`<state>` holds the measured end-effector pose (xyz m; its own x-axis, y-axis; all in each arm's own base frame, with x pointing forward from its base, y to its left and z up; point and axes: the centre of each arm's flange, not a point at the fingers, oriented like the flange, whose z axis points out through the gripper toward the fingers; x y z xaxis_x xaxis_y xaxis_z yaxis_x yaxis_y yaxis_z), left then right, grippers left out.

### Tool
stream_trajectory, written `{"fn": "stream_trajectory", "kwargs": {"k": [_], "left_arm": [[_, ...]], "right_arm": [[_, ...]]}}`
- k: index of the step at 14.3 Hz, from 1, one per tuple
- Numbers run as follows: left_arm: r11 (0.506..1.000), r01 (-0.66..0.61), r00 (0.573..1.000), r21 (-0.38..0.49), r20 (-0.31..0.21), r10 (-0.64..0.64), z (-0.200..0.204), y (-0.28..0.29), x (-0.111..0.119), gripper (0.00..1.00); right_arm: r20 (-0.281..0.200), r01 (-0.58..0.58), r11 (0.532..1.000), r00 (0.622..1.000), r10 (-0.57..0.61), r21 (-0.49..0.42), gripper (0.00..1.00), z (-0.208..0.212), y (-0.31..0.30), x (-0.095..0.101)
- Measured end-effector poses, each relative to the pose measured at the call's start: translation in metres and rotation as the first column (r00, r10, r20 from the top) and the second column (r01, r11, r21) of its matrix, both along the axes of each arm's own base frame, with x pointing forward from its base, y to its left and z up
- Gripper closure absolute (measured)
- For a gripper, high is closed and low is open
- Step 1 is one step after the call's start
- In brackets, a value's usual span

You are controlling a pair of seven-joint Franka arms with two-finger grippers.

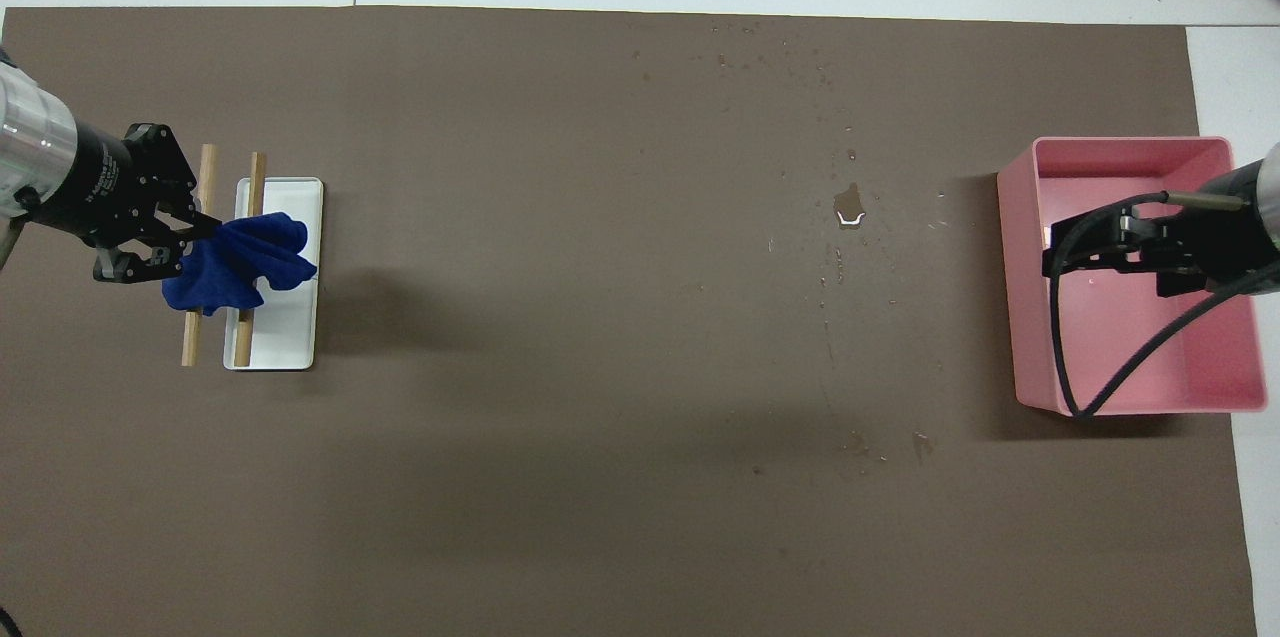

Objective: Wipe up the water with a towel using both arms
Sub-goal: 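Close the left gripper on the blue towel and lift it, then carry the towel with the left gripper while the right gripper approaches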

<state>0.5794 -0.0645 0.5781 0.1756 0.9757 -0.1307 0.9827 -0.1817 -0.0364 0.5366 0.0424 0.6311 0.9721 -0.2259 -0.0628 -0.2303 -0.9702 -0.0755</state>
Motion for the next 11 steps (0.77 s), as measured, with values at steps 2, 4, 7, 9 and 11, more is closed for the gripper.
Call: {"fn": "stream_trajectory", "kwargs": {"k": [2, 4, 7, 9, 11], "left_arm": [[1.0, -0.001, 1.0, -0.031, -0.016, 0.001, 0.01, -0.006, -0.004, 0.93], [0.998, -0.035, 0.999, -0.057, -0.012, 0.035, 0.027, -0.014, -0.007, 0.93], [0.996, -0.057, 0.998, -0.066, 0.006, 0.058, 0.057, -0.057, -0.018, 0.93], [0.993, -0.094, 0.995, -0.076, 0.021, 0.096, 0.075, -0.093, -0.027, 0.93], [0.989, -0.121, 0.992, -0.085, 0.028, 0.124, 0.086, -0.124, -0.037, 0.93]], "right_arm": [[0.003, 0.064, 0.997, 0.998, -0.064, 0.034, 0.0, 0.001, 0.009, 0.001], [0.003, 0.14, 0.987, 0.99, -0.141, 0.075, 0.0, 0.001, 0.024, 0.002], [-0.013, 0.27, 0.952, 0.963, -0.271, 0.142, 0.0, 0.002, 0.05, 0.005], [-0.033, 0.357, 0.914, 0.933, -0.358, 0.194, 0.0, 0.003, 0.065, 0.008], [-0.07, 0.421, 0.872, 0.906, -0.418, 0.249, 0.0, 0.003, 0.078, 0.011]]}}
